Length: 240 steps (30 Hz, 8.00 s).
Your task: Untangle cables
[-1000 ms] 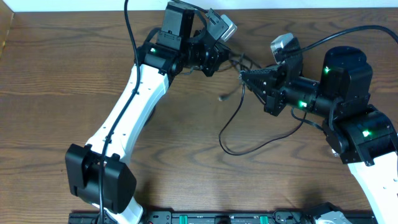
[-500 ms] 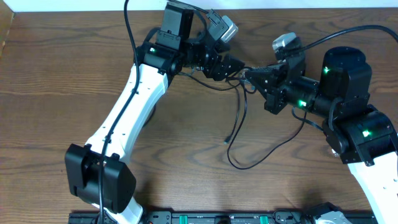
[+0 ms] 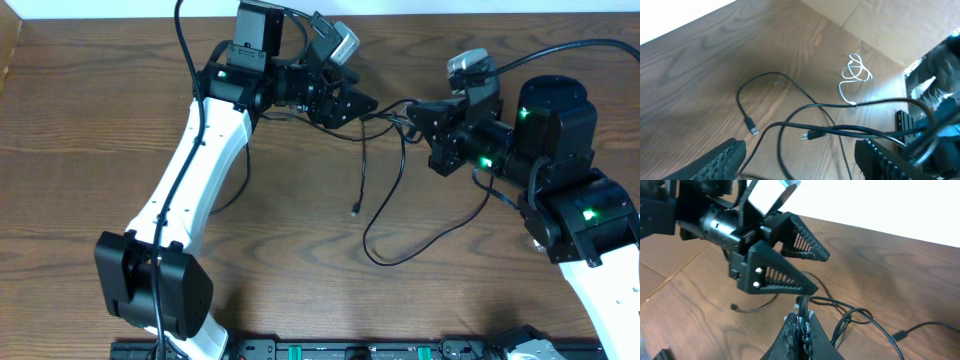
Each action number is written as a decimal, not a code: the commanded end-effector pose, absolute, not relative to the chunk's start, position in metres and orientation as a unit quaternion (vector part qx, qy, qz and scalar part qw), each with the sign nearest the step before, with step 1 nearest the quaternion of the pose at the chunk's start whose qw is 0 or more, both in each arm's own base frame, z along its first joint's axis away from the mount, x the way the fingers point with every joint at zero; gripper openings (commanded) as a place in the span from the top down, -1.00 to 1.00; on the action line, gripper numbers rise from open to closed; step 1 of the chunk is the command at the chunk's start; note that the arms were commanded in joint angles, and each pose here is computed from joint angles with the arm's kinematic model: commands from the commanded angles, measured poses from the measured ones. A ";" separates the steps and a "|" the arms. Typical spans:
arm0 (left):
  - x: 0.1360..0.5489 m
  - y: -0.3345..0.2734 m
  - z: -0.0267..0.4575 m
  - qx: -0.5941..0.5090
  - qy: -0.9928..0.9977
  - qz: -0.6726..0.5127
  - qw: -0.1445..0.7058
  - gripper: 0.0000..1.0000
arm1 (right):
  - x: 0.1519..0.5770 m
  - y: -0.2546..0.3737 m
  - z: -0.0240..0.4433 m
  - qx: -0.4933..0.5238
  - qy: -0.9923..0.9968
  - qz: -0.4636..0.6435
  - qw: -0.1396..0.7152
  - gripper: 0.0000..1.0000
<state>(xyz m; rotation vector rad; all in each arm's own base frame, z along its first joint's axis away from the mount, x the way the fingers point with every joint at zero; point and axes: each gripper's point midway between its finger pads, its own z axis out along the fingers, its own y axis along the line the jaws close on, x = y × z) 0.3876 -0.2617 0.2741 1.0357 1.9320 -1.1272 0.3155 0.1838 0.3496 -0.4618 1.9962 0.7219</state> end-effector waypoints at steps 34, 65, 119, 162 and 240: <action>0.357 -0.279 0.279 0.457 0.684 -0.470 0.320 -0.51 | 0.331 0.192 0.375 -0.190 0.784 0.310 0.503 0.98; 0.453 -0.183 0.227 0.311 0.857 -0.196 0.362 -0.07 | 0.308 0.177 0.407 -0.182 0.760 0.313 0.540 0.98; 0.390 -0.284 0.285 0.446 0.697 -0.416 0.378 0.85 | 0.301 0.184 0.410 -0.192 0.752 0.345 0.528 0.98; 0.397 -0.248 0.265 0.410 0.790 -0.270 0.367 0.85 | 0.424 0.183 0.232 -0.149 0.876 0.236 0.395 0.12; 0.420 -0.192 0.281 0.369 0.822 -0.138 0.410 0.85 | 0.372 0.127 0.399 -0.140 0.764 0.217 0.592 0.98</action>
